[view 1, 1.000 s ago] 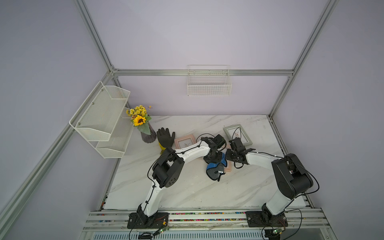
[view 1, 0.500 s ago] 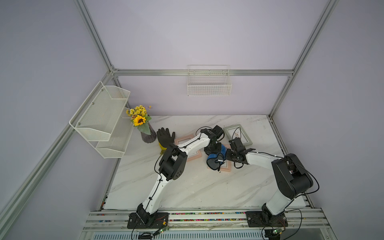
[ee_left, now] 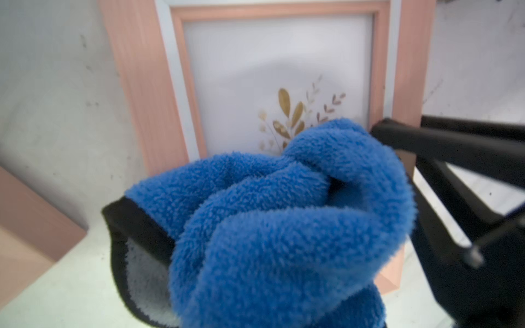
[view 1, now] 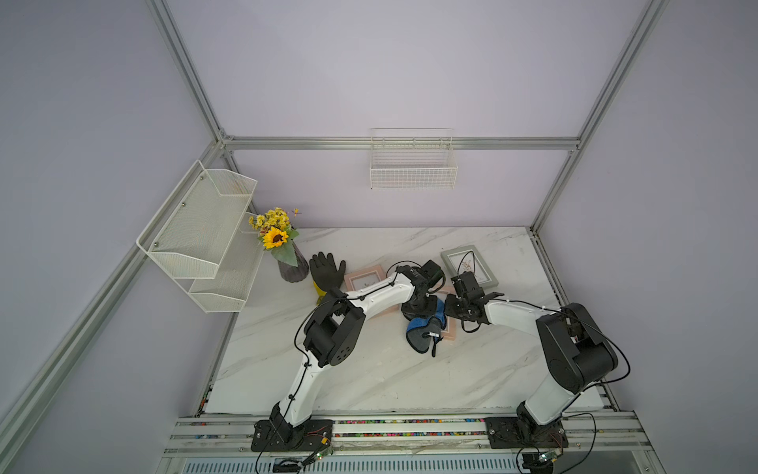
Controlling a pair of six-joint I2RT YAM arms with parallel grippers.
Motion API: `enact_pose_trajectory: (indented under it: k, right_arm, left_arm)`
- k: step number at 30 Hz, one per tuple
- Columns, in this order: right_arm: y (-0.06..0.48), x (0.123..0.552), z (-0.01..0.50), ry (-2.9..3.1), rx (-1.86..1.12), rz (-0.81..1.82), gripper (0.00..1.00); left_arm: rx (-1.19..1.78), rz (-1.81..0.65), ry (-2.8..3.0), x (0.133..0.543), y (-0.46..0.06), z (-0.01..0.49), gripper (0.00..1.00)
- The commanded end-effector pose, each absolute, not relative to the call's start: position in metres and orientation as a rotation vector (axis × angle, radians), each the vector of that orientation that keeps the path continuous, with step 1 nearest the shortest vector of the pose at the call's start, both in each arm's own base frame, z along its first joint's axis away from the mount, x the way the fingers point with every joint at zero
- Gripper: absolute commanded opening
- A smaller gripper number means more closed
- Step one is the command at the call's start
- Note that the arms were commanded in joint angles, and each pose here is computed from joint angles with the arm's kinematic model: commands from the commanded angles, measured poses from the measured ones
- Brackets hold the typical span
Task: Wipe the picture frame with a cloth
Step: Wipe the dirt from the picture frame.
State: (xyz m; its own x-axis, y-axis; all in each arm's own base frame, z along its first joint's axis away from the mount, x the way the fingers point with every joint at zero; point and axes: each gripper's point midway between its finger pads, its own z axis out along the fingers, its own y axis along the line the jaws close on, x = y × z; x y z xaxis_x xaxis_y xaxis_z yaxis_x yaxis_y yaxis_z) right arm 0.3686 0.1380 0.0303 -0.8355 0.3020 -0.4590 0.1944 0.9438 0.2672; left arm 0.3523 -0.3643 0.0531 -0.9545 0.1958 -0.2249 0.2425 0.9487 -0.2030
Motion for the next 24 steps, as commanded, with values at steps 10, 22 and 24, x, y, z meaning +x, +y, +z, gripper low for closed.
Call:
enact_pose_trajectory:
  k: [10, 22, 24]
  right_arm:
    - [0.13, 0.341, 0.006, 2.706, 0.371, 0.216, 0.22]
    - [0.132, 0.344, 0.007, 2.709, 0.353, 0.219, 0.22]
    - [0.132, 0.344, 0.007, 2.709, 0.354, 0.216, 0.22]
  left_arm:
    - [0.366, -0.23, 2.94, 0.341, -0.353, 0.038, 0.0]
    - [0.263, -0.268, 2.88, 0.383, -0.348, 0.05, 0.0]
    - [0.252, -0.283, 2.851, 0.401, -0.349, 0.056, 0.0]
